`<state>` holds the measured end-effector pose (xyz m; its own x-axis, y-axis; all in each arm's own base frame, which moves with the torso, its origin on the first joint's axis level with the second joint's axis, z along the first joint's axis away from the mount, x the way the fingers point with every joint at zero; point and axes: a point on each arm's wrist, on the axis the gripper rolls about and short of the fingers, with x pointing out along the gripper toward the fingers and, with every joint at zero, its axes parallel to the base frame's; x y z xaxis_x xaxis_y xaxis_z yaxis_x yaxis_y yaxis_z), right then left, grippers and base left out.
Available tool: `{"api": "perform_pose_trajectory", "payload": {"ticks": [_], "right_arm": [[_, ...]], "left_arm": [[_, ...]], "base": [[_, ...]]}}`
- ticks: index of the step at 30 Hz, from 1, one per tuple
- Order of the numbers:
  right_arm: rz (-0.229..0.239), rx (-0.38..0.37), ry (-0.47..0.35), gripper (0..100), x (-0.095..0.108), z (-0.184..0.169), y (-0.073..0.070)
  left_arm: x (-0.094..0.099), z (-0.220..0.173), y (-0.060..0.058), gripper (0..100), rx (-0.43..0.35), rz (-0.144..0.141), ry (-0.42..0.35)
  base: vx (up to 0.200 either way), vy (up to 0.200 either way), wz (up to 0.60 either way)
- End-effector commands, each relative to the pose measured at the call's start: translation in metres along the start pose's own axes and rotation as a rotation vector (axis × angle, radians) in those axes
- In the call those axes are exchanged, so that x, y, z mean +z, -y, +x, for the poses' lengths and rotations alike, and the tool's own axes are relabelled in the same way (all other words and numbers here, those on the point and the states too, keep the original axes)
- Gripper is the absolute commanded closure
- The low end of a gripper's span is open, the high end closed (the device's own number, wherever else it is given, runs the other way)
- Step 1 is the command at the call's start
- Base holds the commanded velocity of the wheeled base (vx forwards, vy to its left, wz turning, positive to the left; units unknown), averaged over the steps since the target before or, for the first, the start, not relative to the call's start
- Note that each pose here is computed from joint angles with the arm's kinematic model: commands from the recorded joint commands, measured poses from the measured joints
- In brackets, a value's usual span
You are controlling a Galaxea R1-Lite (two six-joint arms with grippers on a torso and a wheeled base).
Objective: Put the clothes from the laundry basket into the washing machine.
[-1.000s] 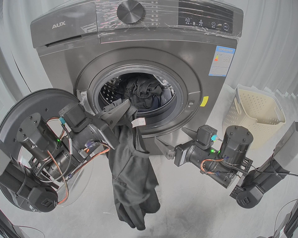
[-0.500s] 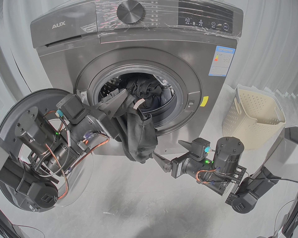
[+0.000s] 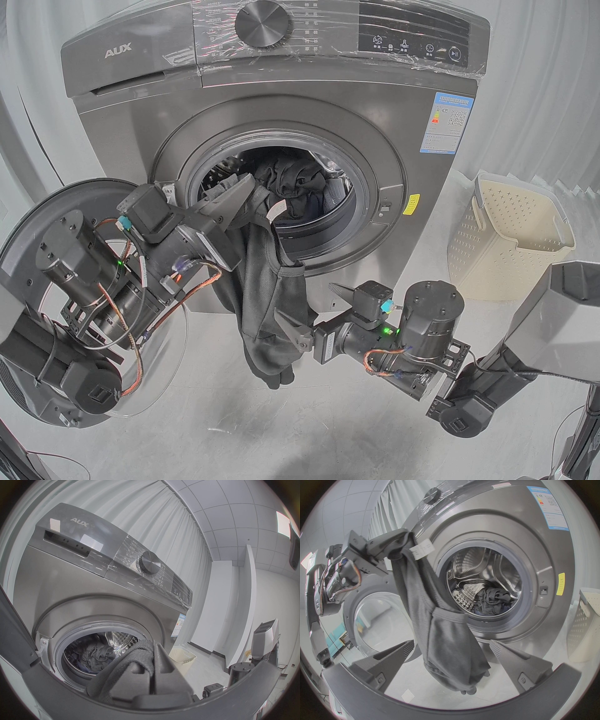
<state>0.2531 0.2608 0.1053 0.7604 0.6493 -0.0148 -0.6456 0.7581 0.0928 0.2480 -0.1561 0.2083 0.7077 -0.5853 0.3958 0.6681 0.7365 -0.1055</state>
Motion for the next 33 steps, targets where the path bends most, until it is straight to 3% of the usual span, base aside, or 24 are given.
{"api": "perform_pose_trajectory", "payload": {"ticks": [1,11,21,32,33], "right_arm": [[0.000,0.022,-0.001,0,-0.003,0.001,-0.008],[0.001,0.021,0.004,0,-0.008,0.011,-0.009],[0.003,-0.022,0.041,0,-0.021,0.051,0.006],[0.009,-0.046,0.113,0,-0.014,0.072,0.015],[0.009,-0.046,0.116,100,-0.014,0.072,0.015]], "left_arm": [[-0.006,0.002,-0.001,100,0.004,-0.002,-0.014],[-0.004,0.004,-0.002,100,0.022,0.001,0.000],[0.001,0.004,0.000,100,0.018,0.001,0.015],[0.003,0.005,0.000,100,0.016,0.002,0.024],[0.003,0.005,-0.001,100,0.018,0.003,0.024]], "base": [[0.000,0.000,0.00],[0.000,0.000,0.00],[0.000,0.000,0.00],[0.000,0.000,0.00],[0.000,0.000,0.00]]}}
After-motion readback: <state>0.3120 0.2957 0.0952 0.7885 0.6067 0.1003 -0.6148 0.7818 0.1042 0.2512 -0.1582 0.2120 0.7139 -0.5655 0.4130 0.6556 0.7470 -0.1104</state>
